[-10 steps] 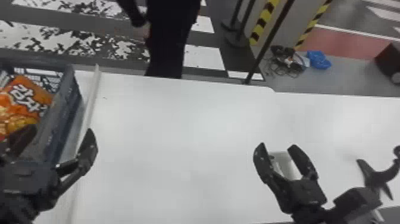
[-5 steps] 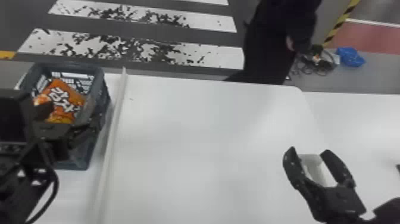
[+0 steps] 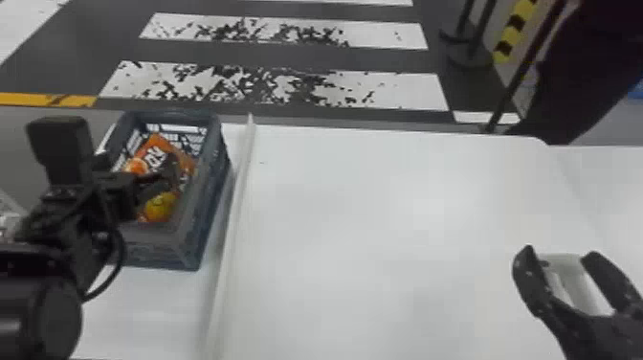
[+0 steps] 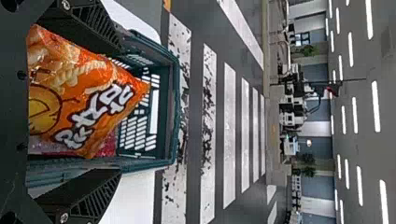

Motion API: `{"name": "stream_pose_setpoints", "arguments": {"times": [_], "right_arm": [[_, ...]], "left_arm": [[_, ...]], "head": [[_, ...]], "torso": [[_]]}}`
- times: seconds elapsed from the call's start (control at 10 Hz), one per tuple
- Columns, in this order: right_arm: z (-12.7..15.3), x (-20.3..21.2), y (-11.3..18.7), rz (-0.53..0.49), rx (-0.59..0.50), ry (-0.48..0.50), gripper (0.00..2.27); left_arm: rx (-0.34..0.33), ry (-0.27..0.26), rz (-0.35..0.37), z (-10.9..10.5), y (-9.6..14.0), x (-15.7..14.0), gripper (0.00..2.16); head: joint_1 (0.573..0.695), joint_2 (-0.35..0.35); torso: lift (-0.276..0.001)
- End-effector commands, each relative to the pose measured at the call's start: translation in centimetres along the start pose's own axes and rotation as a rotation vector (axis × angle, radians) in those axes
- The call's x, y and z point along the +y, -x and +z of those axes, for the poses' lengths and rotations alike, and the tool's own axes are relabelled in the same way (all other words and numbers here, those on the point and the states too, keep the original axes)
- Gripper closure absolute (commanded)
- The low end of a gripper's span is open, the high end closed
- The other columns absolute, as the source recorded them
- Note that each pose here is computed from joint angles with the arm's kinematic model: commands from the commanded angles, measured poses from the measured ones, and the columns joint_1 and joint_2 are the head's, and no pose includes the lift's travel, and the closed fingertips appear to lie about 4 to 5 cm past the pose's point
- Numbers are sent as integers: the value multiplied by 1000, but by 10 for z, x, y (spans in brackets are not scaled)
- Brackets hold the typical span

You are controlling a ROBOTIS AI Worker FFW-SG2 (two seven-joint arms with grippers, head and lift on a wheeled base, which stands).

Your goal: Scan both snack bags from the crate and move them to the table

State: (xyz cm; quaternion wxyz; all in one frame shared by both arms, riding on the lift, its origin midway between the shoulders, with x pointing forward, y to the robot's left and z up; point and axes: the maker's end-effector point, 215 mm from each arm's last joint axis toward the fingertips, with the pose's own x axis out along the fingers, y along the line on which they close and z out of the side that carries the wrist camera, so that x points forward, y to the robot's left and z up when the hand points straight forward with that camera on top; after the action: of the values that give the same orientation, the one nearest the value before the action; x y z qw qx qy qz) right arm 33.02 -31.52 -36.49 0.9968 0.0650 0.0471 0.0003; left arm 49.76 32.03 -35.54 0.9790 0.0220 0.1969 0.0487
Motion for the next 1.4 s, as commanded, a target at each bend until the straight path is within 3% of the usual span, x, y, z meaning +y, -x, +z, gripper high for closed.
{"name": "stream_pose_setpoints", "arguments": {"times": [0.0, 0.3, 0.6, 0.7, 0.8, 0.9, 1.3], "right_arm": [[-1, -1, 1, -2, 2, 1, 113], [-4, -1, 4, 2, 9, 2, 113], [-4, -3, 4, 1, 9, 6, 113], [-1, -2, 5, 3, 6, 7, 113], [-1, -1, 5, 3, 8, 6, 113], [0, 0, 5, 5, 5, 4, 113], [-1, 1, 7, 6, 10, -8, 113]], "left_arm": [[27, -1, 19, -11, -11, 9, 83], [90, -22, 57, -31, -28, 24, 83], [230, -15, 45, -66, -25, 30, 124], [258, -9, 33, -73, -25, 29, 309], [286, 2, -1, -81, -26, 25, 1042], [289, 17, -13, -82, -25, 25, 2142], [290, 57, -10, -90, -15, 37, 2135]], "head": [[695, 5], [695, 28], [695, 46], [695, 48], [695, 49], [695, 45], [695, 53]], "torso": [[-87], [-87], [-87], [-87], [-87], [-87], [-87]]}}
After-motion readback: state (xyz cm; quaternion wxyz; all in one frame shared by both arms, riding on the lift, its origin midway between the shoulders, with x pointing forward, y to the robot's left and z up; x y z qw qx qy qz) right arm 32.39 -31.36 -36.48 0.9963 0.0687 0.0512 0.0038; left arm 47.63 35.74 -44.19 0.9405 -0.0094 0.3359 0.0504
